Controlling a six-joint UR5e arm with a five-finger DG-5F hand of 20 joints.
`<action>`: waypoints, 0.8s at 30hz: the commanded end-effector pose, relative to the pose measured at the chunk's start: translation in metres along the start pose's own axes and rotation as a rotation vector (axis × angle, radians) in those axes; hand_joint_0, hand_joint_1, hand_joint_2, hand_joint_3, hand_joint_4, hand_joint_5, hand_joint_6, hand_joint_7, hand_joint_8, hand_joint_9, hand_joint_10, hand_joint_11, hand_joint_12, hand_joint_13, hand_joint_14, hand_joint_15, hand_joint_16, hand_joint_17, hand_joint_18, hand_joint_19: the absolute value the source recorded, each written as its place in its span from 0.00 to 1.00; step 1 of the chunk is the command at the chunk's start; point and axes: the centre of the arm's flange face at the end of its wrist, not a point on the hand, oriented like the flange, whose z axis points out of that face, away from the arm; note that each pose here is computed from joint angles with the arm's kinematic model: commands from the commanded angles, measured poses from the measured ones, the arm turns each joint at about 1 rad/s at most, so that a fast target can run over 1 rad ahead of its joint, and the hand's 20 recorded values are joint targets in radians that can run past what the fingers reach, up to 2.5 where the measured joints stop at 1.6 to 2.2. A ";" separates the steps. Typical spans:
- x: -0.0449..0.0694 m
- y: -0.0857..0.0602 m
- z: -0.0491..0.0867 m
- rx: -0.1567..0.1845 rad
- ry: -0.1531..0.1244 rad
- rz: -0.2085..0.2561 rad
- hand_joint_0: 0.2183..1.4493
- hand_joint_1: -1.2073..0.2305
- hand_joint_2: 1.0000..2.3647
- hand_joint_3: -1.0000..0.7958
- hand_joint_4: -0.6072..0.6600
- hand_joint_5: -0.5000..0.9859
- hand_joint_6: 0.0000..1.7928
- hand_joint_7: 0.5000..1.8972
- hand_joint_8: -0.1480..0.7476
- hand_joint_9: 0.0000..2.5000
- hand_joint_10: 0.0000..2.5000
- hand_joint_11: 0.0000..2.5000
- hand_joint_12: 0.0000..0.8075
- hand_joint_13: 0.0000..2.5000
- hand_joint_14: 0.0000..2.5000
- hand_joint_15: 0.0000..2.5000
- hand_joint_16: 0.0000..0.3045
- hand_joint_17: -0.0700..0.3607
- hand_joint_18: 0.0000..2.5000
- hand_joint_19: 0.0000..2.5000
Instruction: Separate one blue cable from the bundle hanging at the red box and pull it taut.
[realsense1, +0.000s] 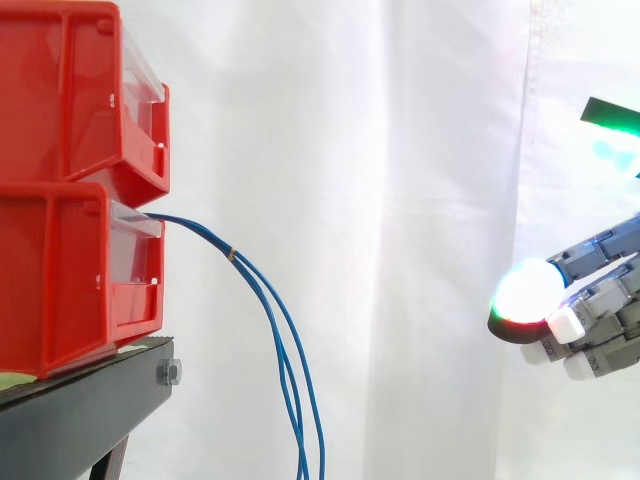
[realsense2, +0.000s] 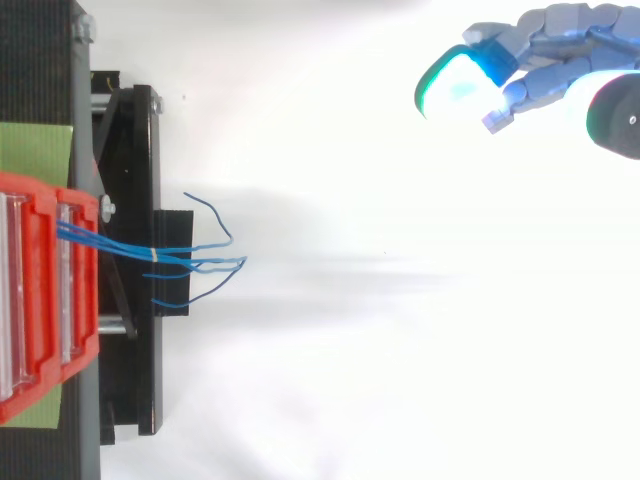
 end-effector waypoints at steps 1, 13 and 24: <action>0.000 0.000 0.001 -0.008 -0.012 0.003 0.22 0.56 0.00 0.28 0.69 0.18 0.28 0.25 0.50 0.14 0.00 0.11 0.42 0.05 0.00 0.01 0.15 0.39 0.02 0.05; 0.000 0.000 0.001 -0.010 -0.021 -0.020 0.22 0.55 0.00 0.28 0.69 0.18 0.28 0.26 0.50 0.14 0.00 0.11 0.42 0.05 0.00 0.01 0.15 0.39 0.02 0.05; 0.009 -0.027 0.014 0.012 -0.020 -0.005 0.22 0.55 0.00 0.28 0.69 0.18 0.28 0.25 0.50 0.14 0.00 0.11 0.42 0.05 0.00 0.01 0.15 0.39 0.02 0.05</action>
